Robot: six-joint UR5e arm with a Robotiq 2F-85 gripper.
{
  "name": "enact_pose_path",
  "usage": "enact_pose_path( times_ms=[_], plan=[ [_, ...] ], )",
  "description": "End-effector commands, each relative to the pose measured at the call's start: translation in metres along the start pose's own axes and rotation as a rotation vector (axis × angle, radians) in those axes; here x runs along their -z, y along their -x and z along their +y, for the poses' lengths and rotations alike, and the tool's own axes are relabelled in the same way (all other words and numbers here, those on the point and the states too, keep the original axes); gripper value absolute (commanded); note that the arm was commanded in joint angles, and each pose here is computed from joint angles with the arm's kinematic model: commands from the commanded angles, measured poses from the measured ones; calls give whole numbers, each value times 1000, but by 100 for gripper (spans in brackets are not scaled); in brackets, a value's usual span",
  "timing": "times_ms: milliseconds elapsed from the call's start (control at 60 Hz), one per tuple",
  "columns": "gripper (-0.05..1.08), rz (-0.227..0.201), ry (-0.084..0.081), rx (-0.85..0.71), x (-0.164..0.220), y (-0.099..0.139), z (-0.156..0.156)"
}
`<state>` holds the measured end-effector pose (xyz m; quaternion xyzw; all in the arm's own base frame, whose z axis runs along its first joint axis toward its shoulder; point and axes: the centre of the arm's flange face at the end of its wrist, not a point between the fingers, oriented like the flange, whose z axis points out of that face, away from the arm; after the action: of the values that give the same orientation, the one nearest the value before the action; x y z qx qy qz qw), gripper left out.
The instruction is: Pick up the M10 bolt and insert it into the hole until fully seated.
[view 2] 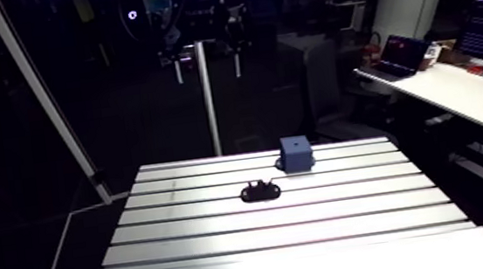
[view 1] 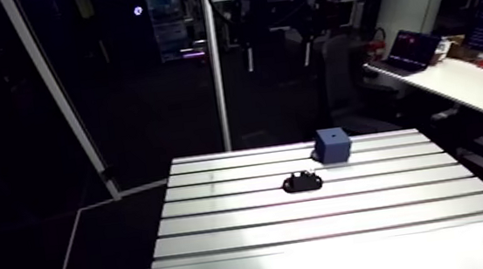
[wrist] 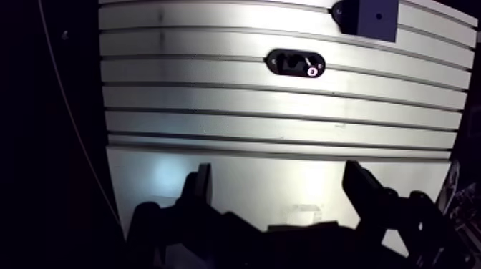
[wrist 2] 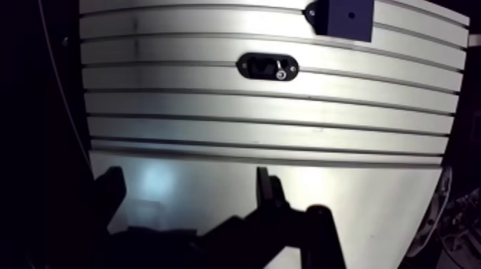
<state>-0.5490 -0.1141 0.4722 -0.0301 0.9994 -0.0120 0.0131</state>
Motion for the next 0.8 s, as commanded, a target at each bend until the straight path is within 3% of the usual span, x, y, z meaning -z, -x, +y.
enact_pose_path(
  times_ms=[17, 267, 650, 800],
  plan=[
    [0, 4, -4, 8, -1, -6, -3],
    [0, 9, -2, 6, 0, -7, -3],
    [0, 5, 16, 6, -2, -7, 0],
    [0, 5, 36, 3, -2, -8, 5]
  ],
)
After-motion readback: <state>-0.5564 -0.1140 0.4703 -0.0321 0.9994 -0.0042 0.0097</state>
